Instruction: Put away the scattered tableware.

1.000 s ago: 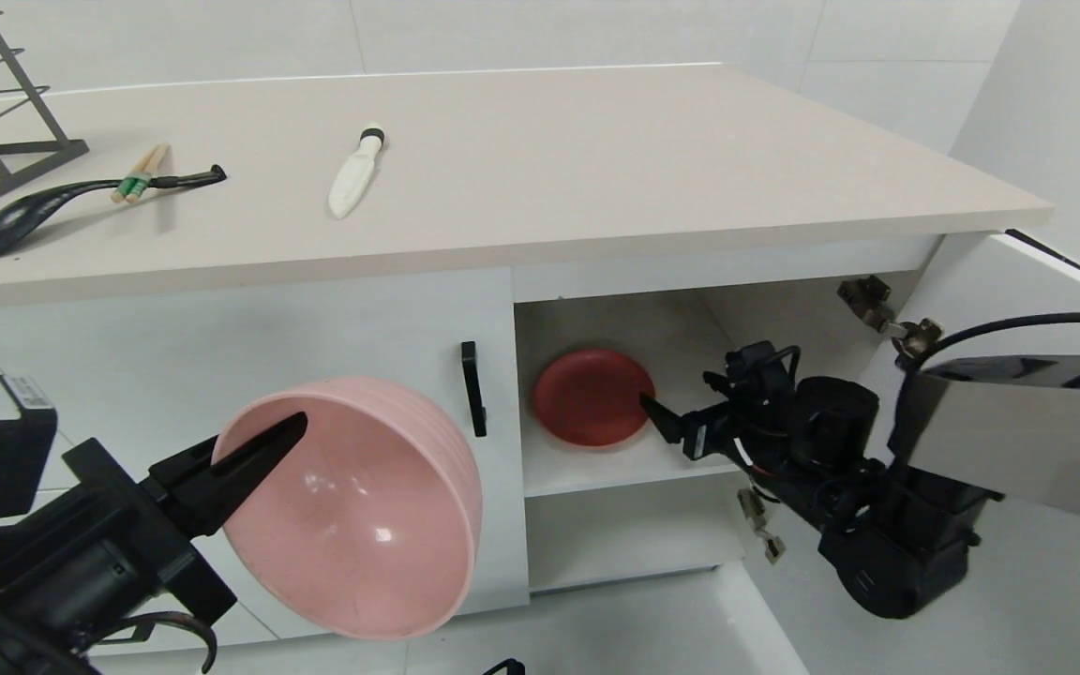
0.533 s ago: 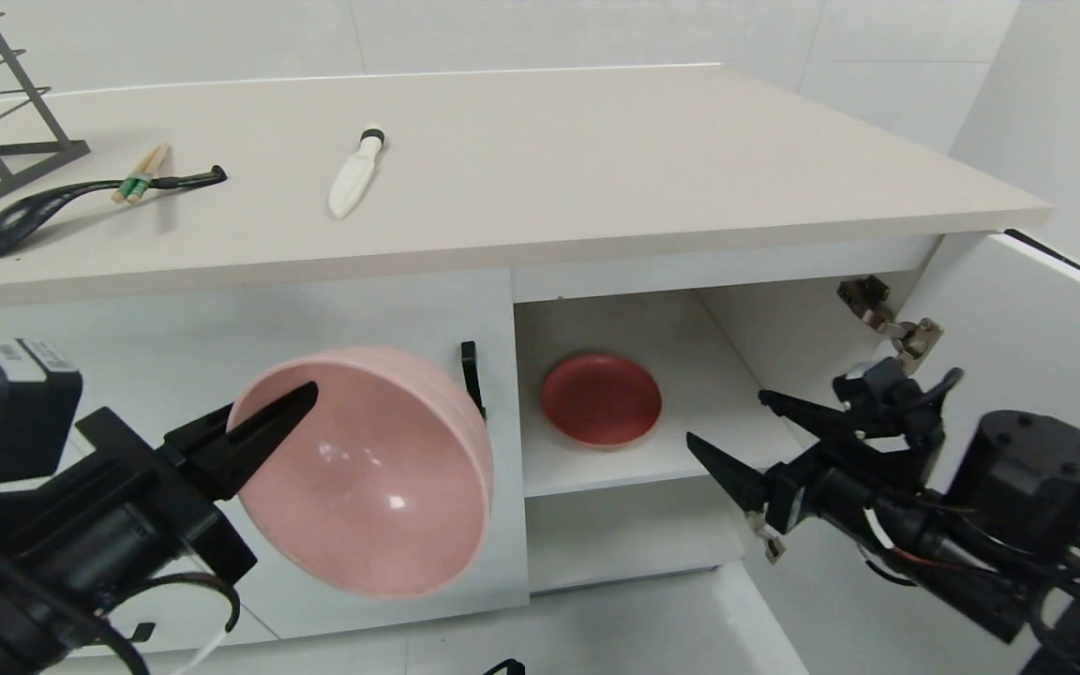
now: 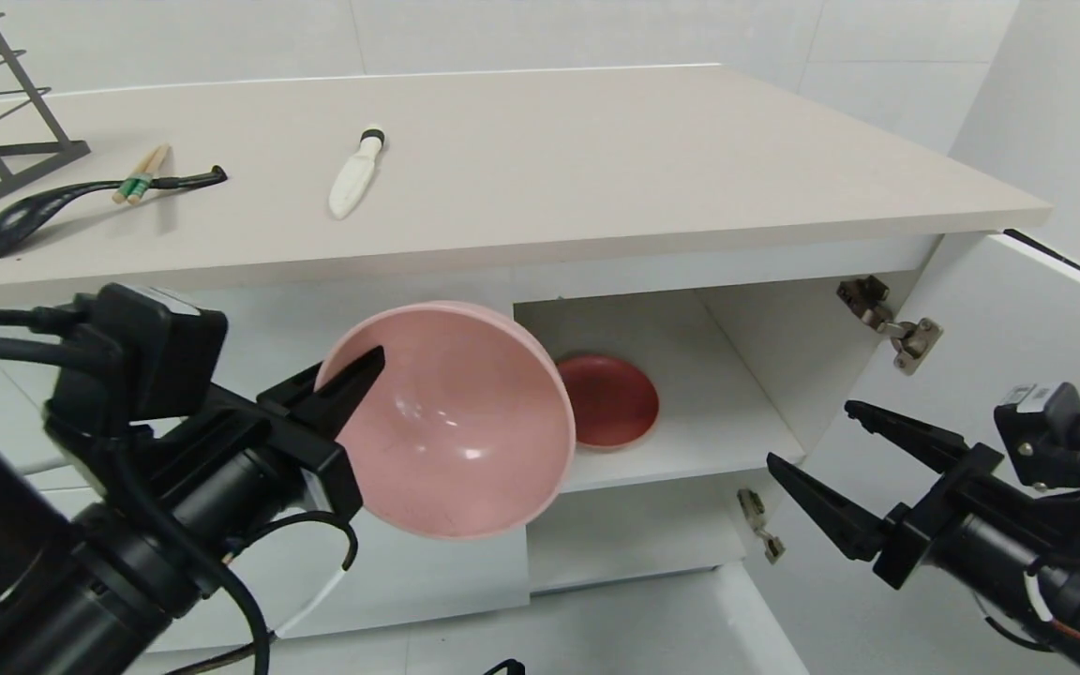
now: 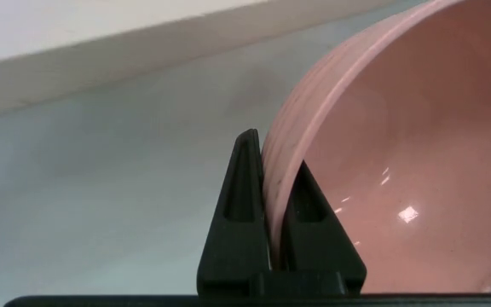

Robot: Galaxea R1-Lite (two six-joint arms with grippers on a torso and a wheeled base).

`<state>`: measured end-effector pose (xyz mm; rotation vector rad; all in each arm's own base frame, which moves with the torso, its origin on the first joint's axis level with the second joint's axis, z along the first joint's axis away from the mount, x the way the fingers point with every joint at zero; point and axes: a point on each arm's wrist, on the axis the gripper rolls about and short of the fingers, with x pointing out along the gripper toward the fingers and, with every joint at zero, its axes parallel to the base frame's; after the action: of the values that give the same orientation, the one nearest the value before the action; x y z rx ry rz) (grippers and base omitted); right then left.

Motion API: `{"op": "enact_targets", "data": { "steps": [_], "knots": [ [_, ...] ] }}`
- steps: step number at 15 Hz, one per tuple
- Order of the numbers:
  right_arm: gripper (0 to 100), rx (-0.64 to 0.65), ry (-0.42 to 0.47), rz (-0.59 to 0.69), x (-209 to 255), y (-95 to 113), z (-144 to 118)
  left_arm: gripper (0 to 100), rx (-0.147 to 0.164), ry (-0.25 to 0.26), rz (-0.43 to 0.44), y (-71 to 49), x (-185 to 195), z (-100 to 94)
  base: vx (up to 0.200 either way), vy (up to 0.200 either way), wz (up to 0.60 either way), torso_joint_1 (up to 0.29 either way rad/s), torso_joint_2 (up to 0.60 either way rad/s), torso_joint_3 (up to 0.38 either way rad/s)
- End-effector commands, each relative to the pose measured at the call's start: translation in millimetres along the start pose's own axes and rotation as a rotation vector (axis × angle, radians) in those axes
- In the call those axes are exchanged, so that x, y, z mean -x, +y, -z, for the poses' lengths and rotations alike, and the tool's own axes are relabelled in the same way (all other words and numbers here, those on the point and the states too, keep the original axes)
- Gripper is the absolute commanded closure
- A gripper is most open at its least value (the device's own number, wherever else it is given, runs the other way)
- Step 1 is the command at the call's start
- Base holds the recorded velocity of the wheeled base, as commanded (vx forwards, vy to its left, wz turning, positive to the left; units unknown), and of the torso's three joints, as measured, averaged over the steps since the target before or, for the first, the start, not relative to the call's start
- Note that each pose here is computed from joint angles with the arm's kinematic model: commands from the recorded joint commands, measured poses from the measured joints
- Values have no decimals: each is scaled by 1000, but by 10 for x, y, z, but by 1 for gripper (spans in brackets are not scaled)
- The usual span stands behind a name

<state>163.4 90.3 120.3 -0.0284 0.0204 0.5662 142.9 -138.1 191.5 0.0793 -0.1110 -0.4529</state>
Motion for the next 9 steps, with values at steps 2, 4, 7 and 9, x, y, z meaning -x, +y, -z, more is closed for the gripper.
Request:
{"op": "enact_targets", "data": {
  "steps": [2, 4, 7, 9],
  "knots": [
    [0, 35, -39, 3, -43, -6, -71, 100, -20, 54, 39, -218, -134, 110, 0, 0, 0, 0, 0, 0],
    [0, 39, -52, 4, -40, -7, -94, 100, -30, 78, 55, -353, -200, 160, 0, 0, 0, 0, 0, 0],
    [0, 39, -62, 10, -20, -18, -114, 100, -48, 106, 74, -597, -384, 306, 0, 0, 0, 0, 0, 0],
    [0, 40, -63, 21, -16, -38, -116, 100, -66, 78, 30, -751, -527, 370, 0, 0, 0, 0, 0, 0]
  ]
}}
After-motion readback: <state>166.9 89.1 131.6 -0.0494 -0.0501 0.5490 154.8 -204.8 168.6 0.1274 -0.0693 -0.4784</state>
